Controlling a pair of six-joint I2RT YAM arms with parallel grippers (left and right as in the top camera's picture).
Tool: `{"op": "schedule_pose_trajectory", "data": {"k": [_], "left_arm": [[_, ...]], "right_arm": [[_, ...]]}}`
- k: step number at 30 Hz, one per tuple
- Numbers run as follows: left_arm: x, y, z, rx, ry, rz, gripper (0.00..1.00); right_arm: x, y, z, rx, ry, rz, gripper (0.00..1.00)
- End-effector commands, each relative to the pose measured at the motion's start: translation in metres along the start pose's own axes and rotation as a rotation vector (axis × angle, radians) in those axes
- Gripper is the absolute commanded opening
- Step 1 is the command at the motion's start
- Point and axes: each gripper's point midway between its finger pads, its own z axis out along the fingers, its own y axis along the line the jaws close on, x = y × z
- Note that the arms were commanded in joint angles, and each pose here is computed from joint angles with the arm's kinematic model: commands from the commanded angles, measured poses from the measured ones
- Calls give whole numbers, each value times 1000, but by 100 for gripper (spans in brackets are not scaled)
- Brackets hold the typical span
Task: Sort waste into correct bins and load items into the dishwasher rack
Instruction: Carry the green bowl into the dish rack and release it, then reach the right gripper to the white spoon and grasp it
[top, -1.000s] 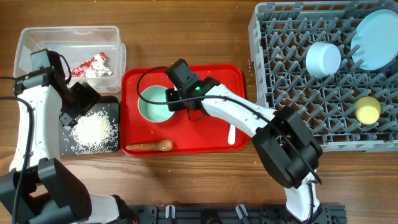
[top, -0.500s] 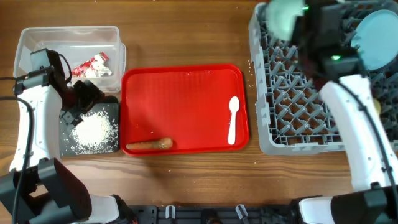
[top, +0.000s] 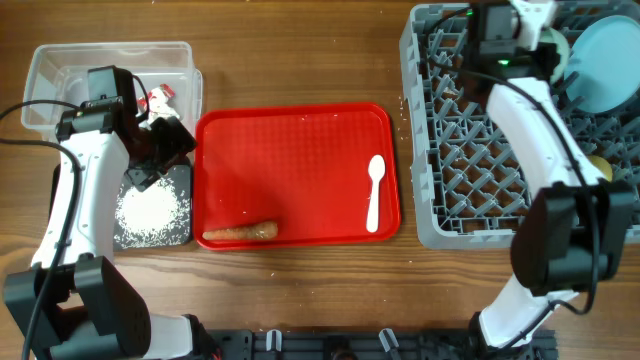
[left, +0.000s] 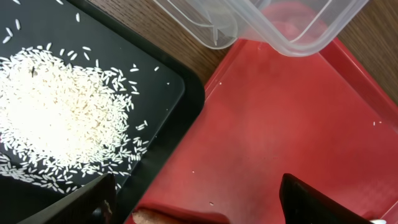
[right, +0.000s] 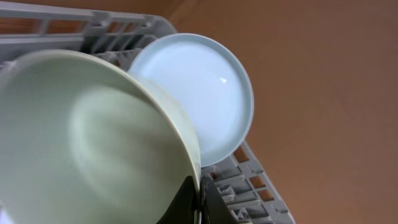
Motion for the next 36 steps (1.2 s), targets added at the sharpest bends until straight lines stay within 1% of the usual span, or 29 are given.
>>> {"op": "schedule_pose_trajectory", "data": {"k": [1,5,7,11,12,13,14,15,17,18,20,24,26,27,28,29,30,31,32,33,35,36], "left_arm": [[0,-6,-5,17,-14,3,84],[0,-6,-5,17,-14,3,84],[0,-6,-5,18,-15,4,84],[-2,-7,-5,22,-23,5,85],[-3,-7,-5,23,-24,5,85],[-3,-7,-5,23,-24,4,85],[-3,-7,-5,23,-24,5,85],[-3,-7,-5,22,-23,5,85],[-2,-7,-5,22,-23,5,85],[-2,-7,-5,22,-23,5,86],[-3,-7,-5,22,-23,5,86],[-2,-7,-5,22,-23,9,86],[-2,-7,-5,22,-23,9,86],[-2,-7,-5,22,-23,9,86],[-2,-7,-5,22,-23,9,86],[-3,-7,-5,22,-24,9,86],[-3,-7,-5,22,-24,9,86],[-3,-7,-5,22,-24,9,86],[-3,-7,-5,22,-24,9,86],[-3,-7,-5,22,-24,9,87],[-2,-7,-5,22,-23,9,87],[-2,-7,-5,22,-23,9,87]], "right_arm": [[7,29,-7,8,-8,-85,4],[24,68,-18,-20,-16,-209,4],[29,79,-26,-34,-29,-226,4],[27,89,-41,-57,-57,-249,4],[27,92,-48,-64,-66,-276,14],[28,96,-55,-73,-76,-304,49],[27,99,-59,-79,-84,-310,68],[26,101,-65,-86,-94,-312,76],[27,104,-72,-123,-100,-321,78],[28,107,-77,-171,-95,-323,78],[29,105,-86,-272,-72,-267,80],[20,95,-128,-580,-67,-194,82],[15,85,-147,-687,-77,-168,82],[14,82,-159,-761,-83,-157,82],[13,79,-183,-898,-89,-142,82],[13,78,-199,-992,-91,-136,82],[19,79,-227,-1155,-68,-120,81],[30,80,-245,-1265,17,-86,81],[51,85,-260,-1352,141,-80,81],[69,89,-266,-1365,245,-87,81],[111,105,-274,-1305,391,-194,87],[123,113,-276,-1271,426,-226,88]]}}
